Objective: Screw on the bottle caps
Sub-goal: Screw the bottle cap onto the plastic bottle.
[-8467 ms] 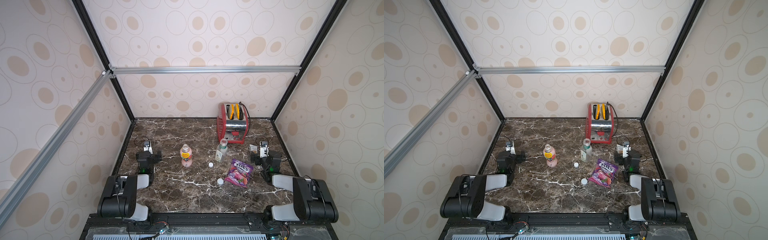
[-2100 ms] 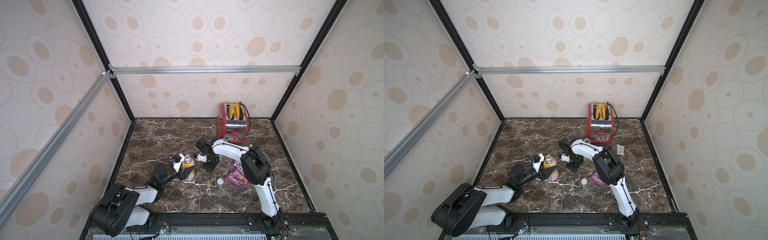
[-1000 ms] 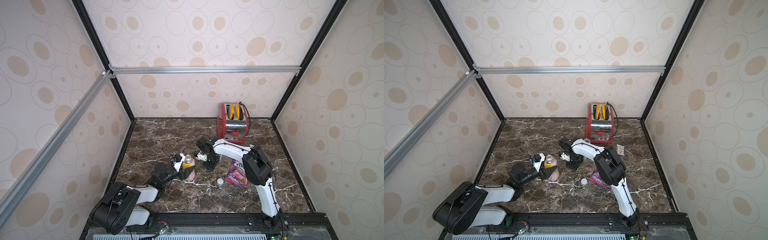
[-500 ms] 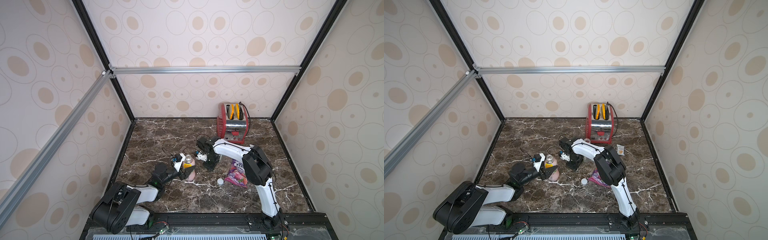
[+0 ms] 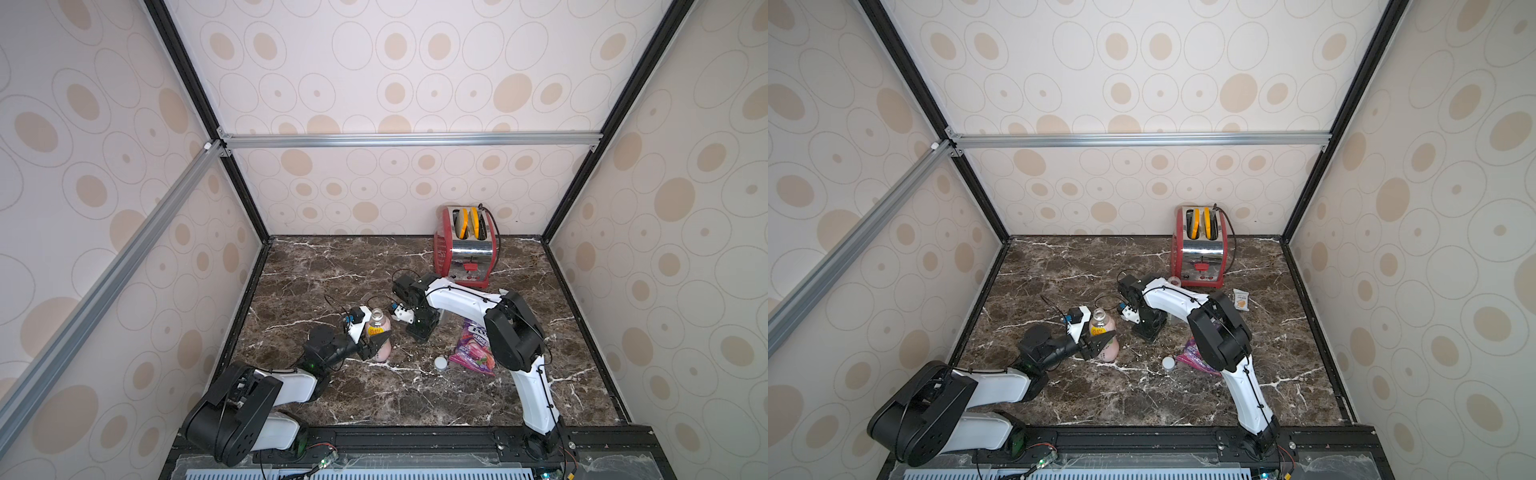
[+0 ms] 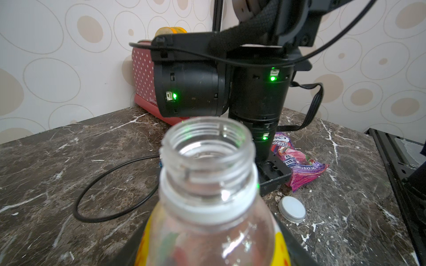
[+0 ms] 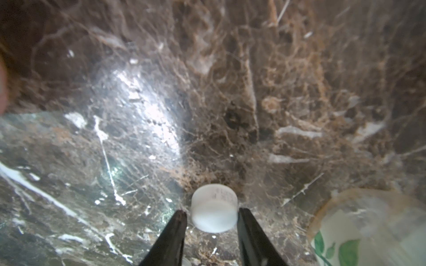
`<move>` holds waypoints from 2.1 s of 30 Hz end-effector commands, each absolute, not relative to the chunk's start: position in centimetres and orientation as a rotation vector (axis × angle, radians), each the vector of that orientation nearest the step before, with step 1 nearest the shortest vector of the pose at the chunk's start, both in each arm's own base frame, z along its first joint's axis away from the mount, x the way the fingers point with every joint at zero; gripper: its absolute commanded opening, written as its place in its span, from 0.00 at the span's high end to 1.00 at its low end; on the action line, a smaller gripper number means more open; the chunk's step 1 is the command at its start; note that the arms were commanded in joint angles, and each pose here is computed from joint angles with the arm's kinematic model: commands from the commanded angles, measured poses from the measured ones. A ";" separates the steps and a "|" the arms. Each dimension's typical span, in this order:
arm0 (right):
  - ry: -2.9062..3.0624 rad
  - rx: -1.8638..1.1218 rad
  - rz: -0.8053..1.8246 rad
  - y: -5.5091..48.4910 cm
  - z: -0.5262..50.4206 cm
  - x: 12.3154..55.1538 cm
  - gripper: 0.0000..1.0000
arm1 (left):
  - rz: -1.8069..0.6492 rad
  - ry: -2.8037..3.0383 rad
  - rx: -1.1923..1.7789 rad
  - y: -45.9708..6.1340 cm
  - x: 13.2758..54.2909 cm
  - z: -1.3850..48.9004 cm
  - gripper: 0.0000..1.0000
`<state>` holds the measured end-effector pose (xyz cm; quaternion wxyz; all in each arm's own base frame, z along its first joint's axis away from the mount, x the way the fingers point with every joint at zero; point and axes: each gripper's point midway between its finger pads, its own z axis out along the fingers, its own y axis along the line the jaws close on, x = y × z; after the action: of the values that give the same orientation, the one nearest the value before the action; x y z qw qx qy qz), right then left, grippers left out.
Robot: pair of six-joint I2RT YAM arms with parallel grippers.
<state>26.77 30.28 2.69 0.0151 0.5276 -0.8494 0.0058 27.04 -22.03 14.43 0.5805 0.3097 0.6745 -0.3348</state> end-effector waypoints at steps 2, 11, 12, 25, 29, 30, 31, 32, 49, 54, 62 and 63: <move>-2.624 1.636 0.045 30.1 2.4 26.5 0.62 | -0.805 1.546 0.738 -22.7 27.2 15.3 0.35; -2.625 1.640 0.060 30.3 2.1 26.5 0.53 | -0.807 1.548 0.739 -22.8 27.2 15.3 0.34; -2.626 1.640 0.061 30.3 2.1 26.5 0.53 | -0.806 1.547 0.740 -22.8 27.2 15.3 0.34; -2.621 1.641 0.085 30.3 1.6 26.5 0.61 | -0.812 1.548 0.743 -22.9 27.2 15.3 0.34; -2.628 1.646 0.087 30.2 2.0 26.5 0.67 | -0.819 1.548 0.751 -23.0 27.2 15.2 0.33; -2.634 1.652 0.086 30.2 2.4 26.6 0.67 | -0.822 1.549 0.754 -23.1 27.2 15.2 0.33; -2.636 1.659 0.083 30.2 2.9 26.5 0.67 | -0.827 1.548 0.762 -23.2 27.1 15.1 0.32; -2.640 1.668 0.079 30.1 3.5 26.5 0.69 | -0.833 1.546 0.770 -23.4 27.0 15.1 0.31; -2.776 1.771 -0.065 25.7 20.3 21.9 0.73 | -0.865 1.401 1.028 -28.8 24.3 15.2 0.30; -2.764 1.760 -0.140 25.9 22.2 20.9 0.73 | -0.881 1.350 1.039 -30.3 24.3 15.3 0.28; -2.706 1.820 -0.164 28.2 23.5 20.4 0.73 | -0.903 1.309 0.990 -30.3 24.3 15.6 0.22; -2.697 1.828 -0.163 28.6 23.4 20.3 0.73 | -0.901 1.313 0.988 -30.2 24.3 15.5 0.22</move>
<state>21.46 28.50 23.80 -0.0923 0.5521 -0.8271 -0.0514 24.58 -30.10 14.50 0.5765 0.4283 0.5808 -0.3832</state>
